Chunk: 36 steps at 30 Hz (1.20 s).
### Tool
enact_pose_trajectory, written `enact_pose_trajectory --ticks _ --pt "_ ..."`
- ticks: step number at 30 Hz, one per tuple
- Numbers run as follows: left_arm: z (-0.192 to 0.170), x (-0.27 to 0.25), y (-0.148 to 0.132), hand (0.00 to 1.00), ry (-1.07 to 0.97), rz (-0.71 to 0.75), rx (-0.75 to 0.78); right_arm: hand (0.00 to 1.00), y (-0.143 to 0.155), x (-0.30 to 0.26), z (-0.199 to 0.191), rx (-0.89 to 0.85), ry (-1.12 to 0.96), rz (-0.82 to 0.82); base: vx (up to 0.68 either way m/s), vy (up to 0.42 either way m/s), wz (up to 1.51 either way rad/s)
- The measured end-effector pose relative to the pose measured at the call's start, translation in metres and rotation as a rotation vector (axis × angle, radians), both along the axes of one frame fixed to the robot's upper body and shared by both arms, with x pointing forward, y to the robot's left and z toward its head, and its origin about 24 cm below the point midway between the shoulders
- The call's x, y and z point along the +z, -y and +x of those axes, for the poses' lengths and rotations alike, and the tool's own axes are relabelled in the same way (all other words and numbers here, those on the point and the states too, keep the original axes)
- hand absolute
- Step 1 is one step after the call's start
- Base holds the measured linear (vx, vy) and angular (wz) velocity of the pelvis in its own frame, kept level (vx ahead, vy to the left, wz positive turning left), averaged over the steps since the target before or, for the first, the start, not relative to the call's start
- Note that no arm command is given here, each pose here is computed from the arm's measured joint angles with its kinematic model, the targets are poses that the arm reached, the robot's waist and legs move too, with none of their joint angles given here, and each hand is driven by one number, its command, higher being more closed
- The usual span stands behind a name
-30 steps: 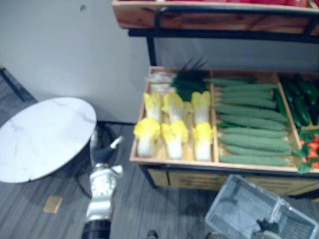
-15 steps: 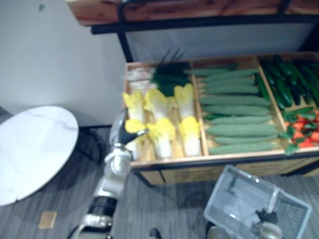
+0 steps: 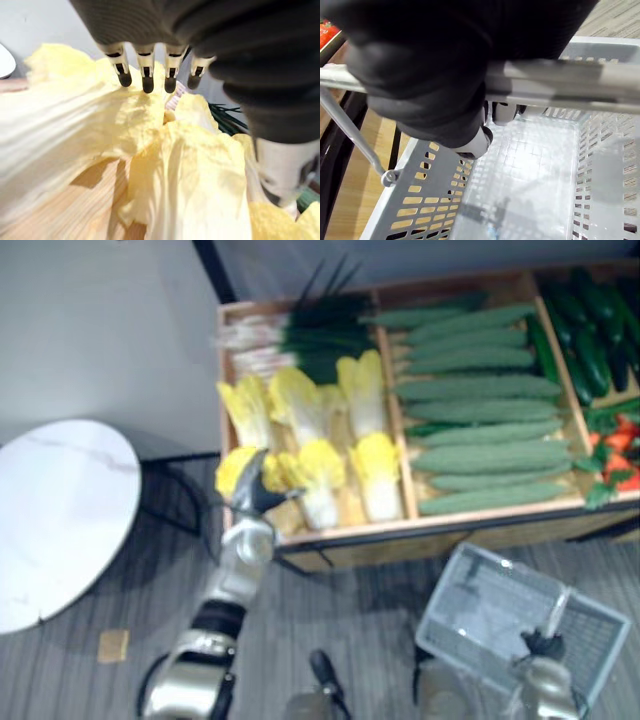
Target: Pick vegetable in the basket
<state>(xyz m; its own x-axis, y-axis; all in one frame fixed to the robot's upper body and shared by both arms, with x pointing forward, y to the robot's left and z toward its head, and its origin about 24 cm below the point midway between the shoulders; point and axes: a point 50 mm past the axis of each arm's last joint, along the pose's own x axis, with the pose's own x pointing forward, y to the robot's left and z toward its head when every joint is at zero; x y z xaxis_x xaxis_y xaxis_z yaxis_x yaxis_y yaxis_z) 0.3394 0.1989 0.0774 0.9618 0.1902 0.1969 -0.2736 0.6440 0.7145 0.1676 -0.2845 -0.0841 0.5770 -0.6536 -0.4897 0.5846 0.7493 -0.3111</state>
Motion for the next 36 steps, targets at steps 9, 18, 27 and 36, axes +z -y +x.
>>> enact_pose_trajectory --ticks 9,18,27,36 --pt "0.014 0.009 0.009 0.00 0.013 0.026 -0.014 1.00 0.004 0.019 0.012 -0.009 0.092 -0.048 0.02 0.001 -0.20" --pt "0.026 0.013 0.026 1.00 0.004 0.061 -0.042 1.00 -0.001 0.028 0.019 0.019 0.135 -0.080 0.04 -0.010 -0.13" --pt "0.035 0.028 0.029 1.00 0.045 0.146 -0.035 1.00 -0.007 0.031 0.025 0.056 0.160 -0.090 0.06 -0.022 -0.01" --pt "0.033 0.019 0.028 1.00 0.014 0.150 -0.035 1.00 -0.008 0.022 0.020 0.052 0.121 -0.073 0.05 -0.015 0.09"
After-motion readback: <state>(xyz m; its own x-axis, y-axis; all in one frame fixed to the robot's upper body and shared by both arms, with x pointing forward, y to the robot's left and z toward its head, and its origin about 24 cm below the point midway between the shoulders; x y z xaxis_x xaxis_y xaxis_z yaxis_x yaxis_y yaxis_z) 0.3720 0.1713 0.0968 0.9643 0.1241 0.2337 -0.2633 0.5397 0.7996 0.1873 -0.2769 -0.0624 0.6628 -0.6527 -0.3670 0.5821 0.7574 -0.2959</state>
